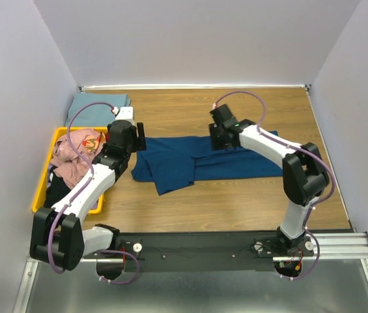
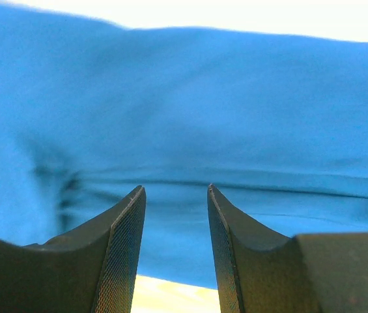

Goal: Fold and stack the t-shirts
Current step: Fold the tshirt

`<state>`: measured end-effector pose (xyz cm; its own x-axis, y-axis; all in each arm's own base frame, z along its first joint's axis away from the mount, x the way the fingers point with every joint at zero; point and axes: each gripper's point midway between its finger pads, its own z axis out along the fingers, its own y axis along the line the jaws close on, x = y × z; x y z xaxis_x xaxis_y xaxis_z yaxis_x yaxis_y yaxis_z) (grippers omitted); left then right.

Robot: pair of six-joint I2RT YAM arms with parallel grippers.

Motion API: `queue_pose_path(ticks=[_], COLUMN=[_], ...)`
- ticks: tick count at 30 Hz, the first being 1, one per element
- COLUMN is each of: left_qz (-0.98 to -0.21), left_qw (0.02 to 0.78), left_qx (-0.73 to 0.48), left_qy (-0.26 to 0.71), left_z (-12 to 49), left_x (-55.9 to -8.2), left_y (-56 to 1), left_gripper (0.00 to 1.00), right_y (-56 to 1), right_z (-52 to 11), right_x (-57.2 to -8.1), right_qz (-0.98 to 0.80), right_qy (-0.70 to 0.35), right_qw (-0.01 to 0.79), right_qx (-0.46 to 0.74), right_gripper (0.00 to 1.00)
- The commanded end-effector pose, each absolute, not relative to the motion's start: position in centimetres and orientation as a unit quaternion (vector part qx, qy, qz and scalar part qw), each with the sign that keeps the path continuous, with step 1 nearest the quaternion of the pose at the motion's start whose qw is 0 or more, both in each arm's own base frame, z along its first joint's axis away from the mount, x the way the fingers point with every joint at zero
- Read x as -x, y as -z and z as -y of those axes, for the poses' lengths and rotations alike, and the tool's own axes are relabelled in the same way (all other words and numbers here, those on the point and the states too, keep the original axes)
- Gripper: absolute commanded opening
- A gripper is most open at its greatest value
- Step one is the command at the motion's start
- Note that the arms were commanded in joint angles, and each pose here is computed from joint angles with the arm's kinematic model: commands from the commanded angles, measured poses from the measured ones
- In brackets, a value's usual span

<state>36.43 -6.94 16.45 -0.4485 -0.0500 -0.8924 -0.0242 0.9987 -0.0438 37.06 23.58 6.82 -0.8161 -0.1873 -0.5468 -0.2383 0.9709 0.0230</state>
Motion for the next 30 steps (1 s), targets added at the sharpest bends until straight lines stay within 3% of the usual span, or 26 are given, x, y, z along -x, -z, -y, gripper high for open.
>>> queue_pose_path(ticks=[1,7,15,21,30], left_qz=[-0.855,-0.879,-0.902,-0.924,-0.938], left_qw=[0.517,0.468,0.412,0.362,0.317], left_qx=[0.021,0.023,0.033,0.057,0.095], left_qy=[0.037,0.090,0.123,0.108,0.103], left_z=[8.3,10.2,11.3,10.2,8.3], left_x=[-37.8,-40.6,-44.3,-45.3,-45.3], left_y=[-16.4,-13.7,-10.2,-5.7,-1.6], left_gripper=[0.79,0.77,0.69,0.60,0.56], right_y=[-8.2,-9.8,-8.3,-5.4,-0.4], right_z=[-15.3,-8.5,-4.8,-2.2,2.8], right_x=[-40.5,-44.2,-47.1,-48.0,-47.9], right_qz=[-0.950,-0.926,-0.893,-0.879,-0.867], right_qy=[-0.007,-0.120,-0.217,-0.231,-0.206], right_qw=[0.312,0.345,0.353,0.347,0.328], right_qx=[0.017,-0.096,-0.174,-0.229,-0.313], right_gripper=[0.50,0.50,0.49,0.47,0.47])
